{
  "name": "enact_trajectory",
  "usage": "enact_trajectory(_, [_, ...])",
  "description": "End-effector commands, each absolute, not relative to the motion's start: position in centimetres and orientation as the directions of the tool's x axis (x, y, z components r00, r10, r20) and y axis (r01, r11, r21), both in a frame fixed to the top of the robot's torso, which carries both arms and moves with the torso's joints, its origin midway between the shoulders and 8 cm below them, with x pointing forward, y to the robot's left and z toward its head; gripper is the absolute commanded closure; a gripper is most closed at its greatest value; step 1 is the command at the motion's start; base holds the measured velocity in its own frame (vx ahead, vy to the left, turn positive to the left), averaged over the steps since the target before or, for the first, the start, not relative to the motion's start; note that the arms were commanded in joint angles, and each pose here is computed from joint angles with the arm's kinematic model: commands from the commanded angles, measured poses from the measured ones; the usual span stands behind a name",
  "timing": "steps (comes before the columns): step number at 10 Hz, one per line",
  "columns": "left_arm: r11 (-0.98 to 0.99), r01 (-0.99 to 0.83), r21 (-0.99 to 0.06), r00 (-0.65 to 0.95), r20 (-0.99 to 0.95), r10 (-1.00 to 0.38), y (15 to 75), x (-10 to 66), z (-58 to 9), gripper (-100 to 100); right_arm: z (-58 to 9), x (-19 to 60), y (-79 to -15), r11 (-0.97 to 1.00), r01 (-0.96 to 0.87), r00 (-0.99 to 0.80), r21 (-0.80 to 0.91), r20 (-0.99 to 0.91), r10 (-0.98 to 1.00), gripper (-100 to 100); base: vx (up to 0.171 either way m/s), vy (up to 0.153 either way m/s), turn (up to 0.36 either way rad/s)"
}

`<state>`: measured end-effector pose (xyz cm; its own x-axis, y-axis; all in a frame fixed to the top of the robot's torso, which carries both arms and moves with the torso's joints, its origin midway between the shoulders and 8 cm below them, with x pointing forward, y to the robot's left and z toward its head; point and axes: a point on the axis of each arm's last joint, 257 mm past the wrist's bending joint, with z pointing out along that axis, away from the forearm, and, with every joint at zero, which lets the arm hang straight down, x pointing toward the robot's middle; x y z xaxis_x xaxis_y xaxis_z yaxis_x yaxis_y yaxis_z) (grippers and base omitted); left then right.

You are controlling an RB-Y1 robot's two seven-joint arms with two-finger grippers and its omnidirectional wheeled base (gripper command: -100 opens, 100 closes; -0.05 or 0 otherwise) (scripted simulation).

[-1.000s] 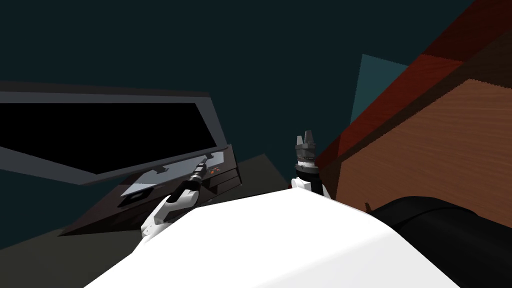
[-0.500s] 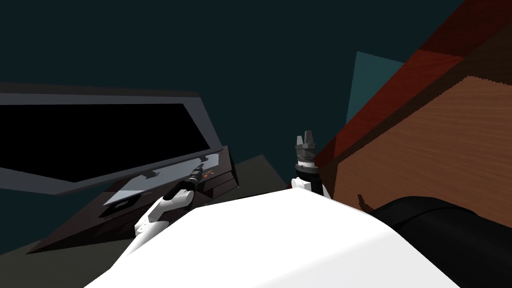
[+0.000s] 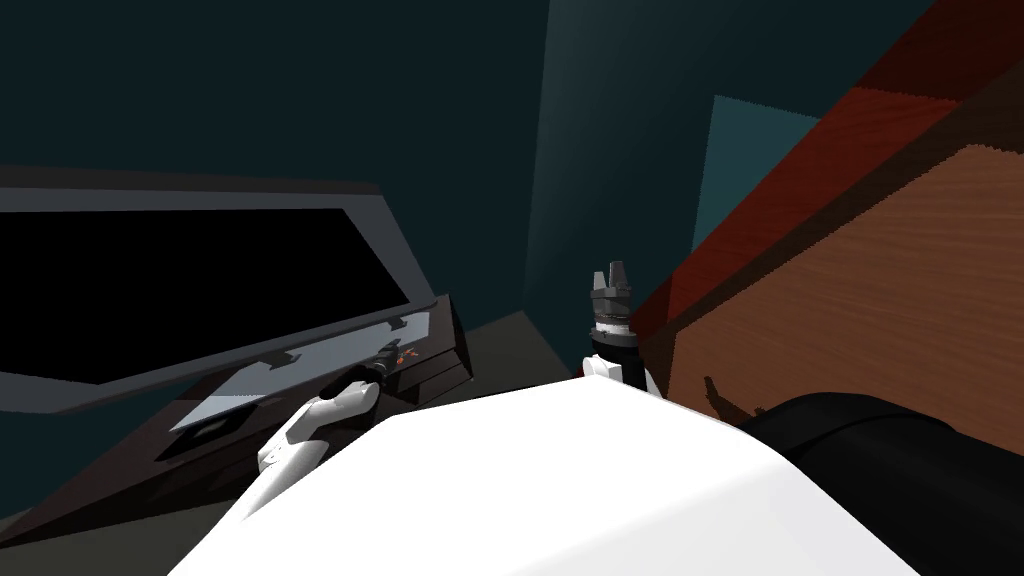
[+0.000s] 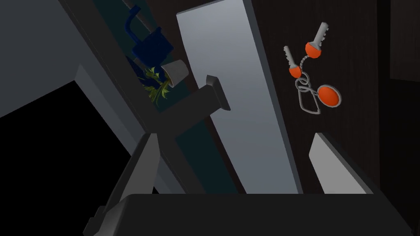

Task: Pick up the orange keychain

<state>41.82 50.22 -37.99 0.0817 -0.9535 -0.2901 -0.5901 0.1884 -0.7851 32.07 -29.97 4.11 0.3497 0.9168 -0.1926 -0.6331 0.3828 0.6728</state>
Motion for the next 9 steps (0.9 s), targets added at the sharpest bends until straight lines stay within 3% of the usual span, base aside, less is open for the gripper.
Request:
enact_trajectory(1, [0.152,-0.638,-0.755,0.098,-0.276,-0.956,51.6,41.4,-39.1,-100,4.1,32.1,-30.0,0.383,-0.633,0.350,0.673,-0.193,0.917,0,0.084,-0.073,-0.023])
enact_trajectory(9, [-0.059,-0.832,-0.552,0.212,-0.217,-0.953,57.5,34.8,-45.5,-100,4.1,32.1,-30.0,0.383,-0.633,0.350,0.673,-0.193,0.917,0,0.094,-0.041,-0.008])
